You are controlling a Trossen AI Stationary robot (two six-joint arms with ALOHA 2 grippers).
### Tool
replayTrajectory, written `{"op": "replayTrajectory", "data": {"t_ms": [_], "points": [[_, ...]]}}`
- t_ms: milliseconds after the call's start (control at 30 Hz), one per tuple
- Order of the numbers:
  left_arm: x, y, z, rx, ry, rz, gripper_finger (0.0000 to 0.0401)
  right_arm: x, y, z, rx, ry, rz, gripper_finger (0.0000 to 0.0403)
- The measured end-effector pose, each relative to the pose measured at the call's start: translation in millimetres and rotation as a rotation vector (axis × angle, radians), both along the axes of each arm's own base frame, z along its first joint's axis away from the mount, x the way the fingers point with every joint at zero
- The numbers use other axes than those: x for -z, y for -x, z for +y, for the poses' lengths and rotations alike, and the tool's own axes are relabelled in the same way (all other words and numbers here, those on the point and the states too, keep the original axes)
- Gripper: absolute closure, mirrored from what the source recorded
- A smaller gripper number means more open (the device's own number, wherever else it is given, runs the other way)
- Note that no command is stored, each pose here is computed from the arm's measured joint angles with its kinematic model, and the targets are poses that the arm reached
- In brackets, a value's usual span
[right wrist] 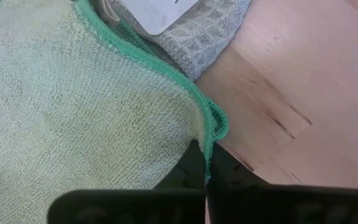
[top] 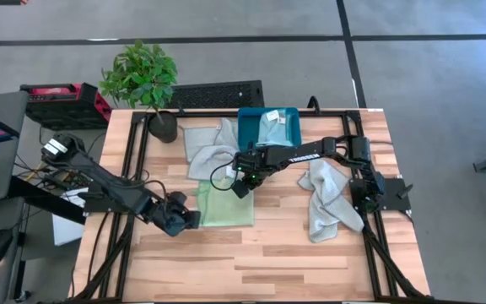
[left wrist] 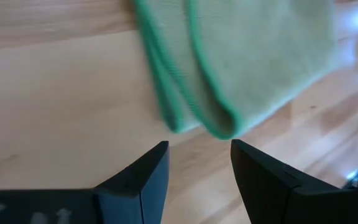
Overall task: Fold microfiber towels
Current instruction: Put the green towel into the blue bin
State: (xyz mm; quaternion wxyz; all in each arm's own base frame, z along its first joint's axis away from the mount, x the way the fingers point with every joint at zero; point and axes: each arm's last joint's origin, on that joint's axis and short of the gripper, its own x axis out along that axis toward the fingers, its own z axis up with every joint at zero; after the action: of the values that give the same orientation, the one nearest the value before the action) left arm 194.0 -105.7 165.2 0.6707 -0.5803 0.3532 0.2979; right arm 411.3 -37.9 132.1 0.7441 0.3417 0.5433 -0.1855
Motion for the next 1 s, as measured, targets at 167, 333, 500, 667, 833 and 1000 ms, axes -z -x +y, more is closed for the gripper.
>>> {"op": "replayTrajectory", "data": {"t_ms": [167,333,500,667,833,1000], "points": [[4.2,0.0,0.3,0.015,0.004,-0.034,0.0237,0.0,-0.1,0.0,0.000,0.001,-0.002,0.0392],[19.4,1.0,0.9,0.014,-0.004,-0.017,0.0237,0.0,-1.0,-2.1,0.005,0.001,-0.013,0.0396],[29.8,-9.2,-5.3,0.042,-0.004,-0.039,0.0237,0.0,-1.3,-3.4,0.007,-0.001,-0.017,0.0388],[36.3,-17.6,-9.9,0.063,-0.009,-0.080,0.0237,-0.1,-2.0,-3.3,0.007,-0.001,-0.025,0.0395],[33.2,-19.8,-11.6,0.079,-0.008,-0.119,0.0237,-0.1,-2.2,-2.0,0.005,0.002,-0.025,0.0391],[31.0,-18.7,-12.8,0.076,-0.018,-0.135,0.0237,-0.1,-2.1,-2.1,0.005,0.002,-0.023,0.0393]]}}
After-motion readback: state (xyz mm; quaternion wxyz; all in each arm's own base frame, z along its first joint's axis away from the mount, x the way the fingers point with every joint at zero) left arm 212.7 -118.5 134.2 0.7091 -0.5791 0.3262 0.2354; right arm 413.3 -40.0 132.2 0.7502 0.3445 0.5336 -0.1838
